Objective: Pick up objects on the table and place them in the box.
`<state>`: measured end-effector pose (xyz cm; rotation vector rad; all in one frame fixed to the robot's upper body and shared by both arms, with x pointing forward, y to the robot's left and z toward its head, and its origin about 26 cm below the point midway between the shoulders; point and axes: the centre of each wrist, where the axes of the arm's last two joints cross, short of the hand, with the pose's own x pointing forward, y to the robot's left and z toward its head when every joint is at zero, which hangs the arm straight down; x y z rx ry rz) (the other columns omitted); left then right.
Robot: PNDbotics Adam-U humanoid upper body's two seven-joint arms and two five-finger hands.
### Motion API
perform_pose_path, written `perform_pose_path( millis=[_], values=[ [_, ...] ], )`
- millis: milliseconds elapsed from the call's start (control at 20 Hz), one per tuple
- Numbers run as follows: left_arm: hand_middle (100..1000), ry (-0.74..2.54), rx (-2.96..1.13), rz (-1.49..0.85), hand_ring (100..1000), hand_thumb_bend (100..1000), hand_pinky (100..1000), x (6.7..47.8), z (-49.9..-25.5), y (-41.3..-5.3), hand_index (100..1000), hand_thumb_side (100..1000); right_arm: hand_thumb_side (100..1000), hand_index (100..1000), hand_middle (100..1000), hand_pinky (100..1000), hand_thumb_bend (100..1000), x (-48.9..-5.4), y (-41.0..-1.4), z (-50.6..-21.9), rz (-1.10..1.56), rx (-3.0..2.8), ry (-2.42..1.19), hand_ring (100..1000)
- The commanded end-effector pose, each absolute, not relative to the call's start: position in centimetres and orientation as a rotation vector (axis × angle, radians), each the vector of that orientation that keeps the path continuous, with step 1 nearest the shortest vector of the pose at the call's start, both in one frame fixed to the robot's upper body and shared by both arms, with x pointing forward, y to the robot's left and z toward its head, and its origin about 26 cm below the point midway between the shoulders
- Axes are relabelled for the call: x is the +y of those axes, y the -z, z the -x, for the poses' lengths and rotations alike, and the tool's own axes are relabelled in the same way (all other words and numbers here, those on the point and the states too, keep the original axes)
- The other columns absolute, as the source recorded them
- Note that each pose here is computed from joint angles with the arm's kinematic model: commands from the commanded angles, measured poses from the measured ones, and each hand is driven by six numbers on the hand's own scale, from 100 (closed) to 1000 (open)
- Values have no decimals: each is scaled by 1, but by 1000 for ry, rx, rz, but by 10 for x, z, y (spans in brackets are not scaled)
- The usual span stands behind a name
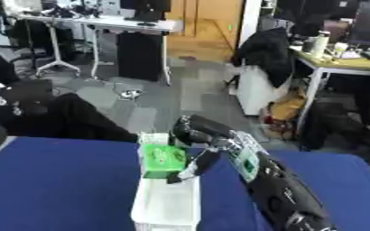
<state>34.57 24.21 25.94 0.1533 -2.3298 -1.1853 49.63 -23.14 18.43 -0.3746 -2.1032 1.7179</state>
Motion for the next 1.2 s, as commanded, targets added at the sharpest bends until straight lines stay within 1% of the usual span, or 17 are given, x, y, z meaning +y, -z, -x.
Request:
perform_pose_path(
  millis=[50,100,150,200,250,300,350,450,500,600,650,700,750,800,850,950,1200],
  values=[
    [1000,1207,-2359,-166,961,133,854,241,-343,-270,979,994,522,407,194,100,573,-240,-202,-496,419,-2128,-1730,100],
    [1000,1209,-2358,-166,962,133,854,241,-343,-270,979,994,549,417,200,100,527,-241,-202,-496,420,-2126,-1732,107],
    [1000,1210,-2358,-166,962,133,854,241,-343,-270,979,994,623,454,246,100,522,-241,-204,-496,429,-2129,-1736,170],
    [1000,1210,-2358,-166,962,133,854,241,-343,-270,979,994,697,507,304,100,540,-241,-205,-495,439,-2134,-1738,241],
    [1000,1211,-2358,-166,962,133,854,241,-343,-270,979,994,800,603,409,100,569,-242,-207,-495,452,-2138,-1740,344],
    [1000,1212,-2358,-165,962,133,854,241,-343,-270,979,994,868,668,481,100,566,-242,-208,-494,465,-2142,-1743,412],
    [1000,1213,-2358,-165,962,133,855,241,-343,-270,979,994,913,712,534,100,560,-241,-208,-494,472,-2152,-1741,465],
    [1000,1215,-2358,-165,962,132,855,241,-343,-270,979,994,1000,779,623,255,552,-241,-206,-494,470,-2160,-1748,548],
    [1000,1216,-2357,-165,962,132,855,241,-343,-270,979,994,1000,802,667,333,546,-241,-204,-494,464,-2154,-1757,587],
    [1000,1219,-2357,-164,962,132,855,241,-343,-270,979,994,1000,811,685,373,543,-241,-202,-494,453,-2131,-1782,604],
    [1000,1220,-2357,-164,962,132,855,241,-343,-270,979,994,1000,825,711,431,542,-242,-201,-494,448,-2122,-1792,636],
    [1000,1220,-2357,-163,962,132,855,241,-343,-270,979,994,1000,822,705,421,542,-242,-200,-494,443,-2115,-1799,628],
    [1000,1222,-2357,-163,962,132,855,241,-343,-270,979,994,1000,837,736,478,545,-243,-199,-494,439,-2106,-1806,665],
    [1000,1223,-2357,-163,962,132,855,241,-343,-270,979,994,1000,839,738,483,545,-244,-199,-494,437,-2099,-1810,667],
    [1000,1224,-2357,-163,962,132,855,241,-343,-270,979,994,1000,848,751,519,540,-245,-199,-494,437,-2091,-1811,687],
    [1000,1225,-2356,-164,962,132,855,241,-343,-270,979,994,1000,848,752,534,529,-246,-200,-494,441,-2083,-1807,689],
    [1000,1228,-2355,-164,962,131,856,241,-343,-270,979,994,1000,843,746,536,520,-249,-199,-493,445,-2070,-1807,681]
  ],
)
